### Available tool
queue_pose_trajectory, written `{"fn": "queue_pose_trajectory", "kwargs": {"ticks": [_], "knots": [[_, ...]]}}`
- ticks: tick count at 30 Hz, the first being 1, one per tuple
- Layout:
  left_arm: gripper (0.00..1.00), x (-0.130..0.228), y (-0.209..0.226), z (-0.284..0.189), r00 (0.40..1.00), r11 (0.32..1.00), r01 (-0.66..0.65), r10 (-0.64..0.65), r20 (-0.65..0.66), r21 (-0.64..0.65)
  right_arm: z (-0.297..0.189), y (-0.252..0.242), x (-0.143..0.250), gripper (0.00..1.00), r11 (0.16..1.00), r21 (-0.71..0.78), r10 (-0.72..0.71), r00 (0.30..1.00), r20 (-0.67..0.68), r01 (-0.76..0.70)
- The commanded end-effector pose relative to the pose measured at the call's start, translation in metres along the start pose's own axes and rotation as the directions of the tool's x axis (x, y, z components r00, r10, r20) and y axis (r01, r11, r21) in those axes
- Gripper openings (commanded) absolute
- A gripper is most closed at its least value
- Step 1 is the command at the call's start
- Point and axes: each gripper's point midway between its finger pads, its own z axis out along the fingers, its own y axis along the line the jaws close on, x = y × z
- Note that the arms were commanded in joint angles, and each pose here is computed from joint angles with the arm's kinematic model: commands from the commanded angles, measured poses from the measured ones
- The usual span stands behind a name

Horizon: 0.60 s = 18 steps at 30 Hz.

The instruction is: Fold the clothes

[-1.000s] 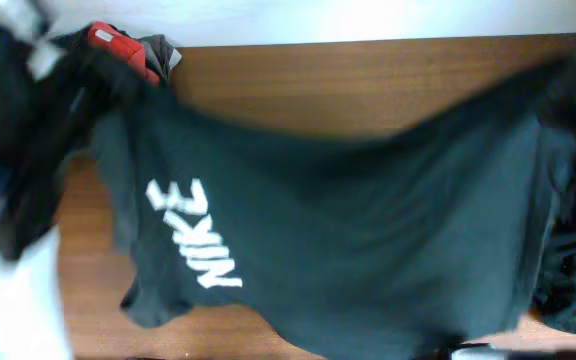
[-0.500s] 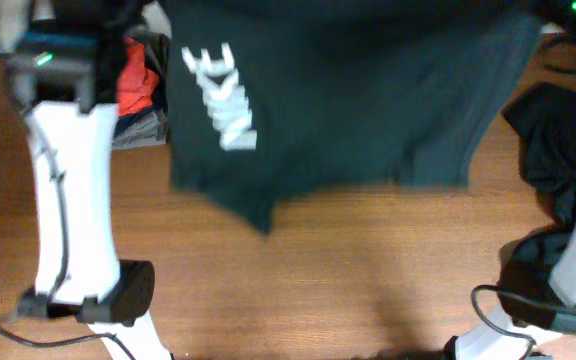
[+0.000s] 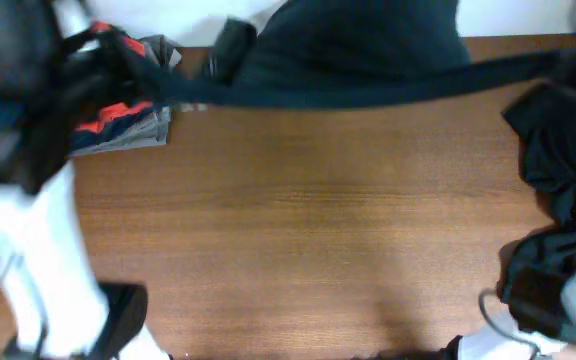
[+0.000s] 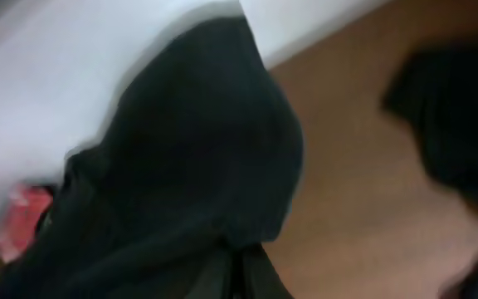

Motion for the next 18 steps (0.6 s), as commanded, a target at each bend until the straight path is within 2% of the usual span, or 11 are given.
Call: {"fn": "queue_pose_trajectory", "kwargs": {"ticks": [1, 4, 8, 13, 18], "knots": [[0.01, 0.047, 0.003, 0.096, 0.954, 0.998, 0.000, -0.020, -0.299, -0.065, 0.058, -0.027, 0.026, 0.04, 0.992, 0.126, 0.010, 0.981, -0.195, 0.015], [0.01, 0.085, 0.008, 0.141, 0.885, 0.995, -0.004, -0.042, -0.463, -0.098, 0.082, -0.049, 0.049, 0.04, 0.978, 0.207, 0.046, 0.953, -0.299, 0.017], [0.01, 0.131, 0.024, 0.180, 0.786, 0.985, -0.029, -0.084, -0.612, -0.172, 0.102, -0.071, 0.073, 0.04, 0.963, 0.266, 0.070, 0.914, -0.399, 0.043], [0.01, 0.167, 0.037, 0.190, 0.698, 0.976, -0.069, -0.099, -0.709, -0.204, 0.118, -0.090, 0.093, 0.04, 0.948, 0.314, 0.111, 0.879, -0.464, 0.046], [0.01, 0.186, 0.023, 0.189, 0.639, 0.992, -0.074, -0.031, -0.769, -0.102, 0.119, -0.107, 0.101, 0.04, 0.930, 0.363, 0.142, 0.863, -0.485, 0.051]]}}
